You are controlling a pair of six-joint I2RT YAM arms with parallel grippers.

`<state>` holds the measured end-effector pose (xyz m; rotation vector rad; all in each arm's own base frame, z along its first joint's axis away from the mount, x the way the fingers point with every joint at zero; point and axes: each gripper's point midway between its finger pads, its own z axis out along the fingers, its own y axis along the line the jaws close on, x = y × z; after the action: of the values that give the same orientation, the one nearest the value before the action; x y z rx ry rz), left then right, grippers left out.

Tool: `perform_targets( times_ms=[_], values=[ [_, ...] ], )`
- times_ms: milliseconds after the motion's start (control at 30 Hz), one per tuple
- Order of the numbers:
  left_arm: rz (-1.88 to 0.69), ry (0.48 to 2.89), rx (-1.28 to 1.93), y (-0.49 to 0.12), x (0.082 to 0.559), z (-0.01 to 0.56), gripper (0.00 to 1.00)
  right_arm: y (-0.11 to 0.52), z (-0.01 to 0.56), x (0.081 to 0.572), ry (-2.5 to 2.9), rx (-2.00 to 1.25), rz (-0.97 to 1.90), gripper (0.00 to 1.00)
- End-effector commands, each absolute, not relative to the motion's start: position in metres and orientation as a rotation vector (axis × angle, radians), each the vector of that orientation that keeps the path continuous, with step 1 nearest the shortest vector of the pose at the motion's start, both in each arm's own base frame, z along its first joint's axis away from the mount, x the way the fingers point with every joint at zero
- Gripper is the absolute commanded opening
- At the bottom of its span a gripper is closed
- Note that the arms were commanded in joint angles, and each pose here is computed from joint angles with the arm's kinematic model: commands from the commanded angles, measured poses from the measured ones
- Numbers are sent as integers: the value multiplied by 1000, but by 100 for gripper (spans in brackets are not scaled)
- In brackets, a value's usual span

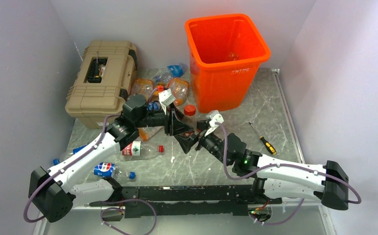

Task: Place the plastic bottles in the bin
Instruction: Place the plastic bottle in the trash bin.

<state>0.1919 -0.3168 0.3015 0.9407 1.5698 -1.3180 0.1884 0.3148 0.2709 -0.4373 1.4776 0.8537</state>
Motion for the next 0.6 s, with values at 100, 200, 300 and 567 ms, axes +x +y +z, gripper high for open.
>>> perform_targets(
  times_ms=[100, 200, 300, 567],
  values=[
    [-1175, 1497, 894, -307, 205, 327, 11, 300, 292, 162, 1545, -615, 854, 100],
    [-1149, 1482, 895, -304, 205, 329, 11, 269, 312, 159, 1534, -569, 815, 100],
    [-1140, 1453, 933, -303, 200, 330, 12, 243, 353, 157, 1466, -459, 845, 100],
    [-1207, 1316, 1085, -306, 170, 332, 7, 273, 413, 174, 1545, -386, 854, 96]
  ],
)
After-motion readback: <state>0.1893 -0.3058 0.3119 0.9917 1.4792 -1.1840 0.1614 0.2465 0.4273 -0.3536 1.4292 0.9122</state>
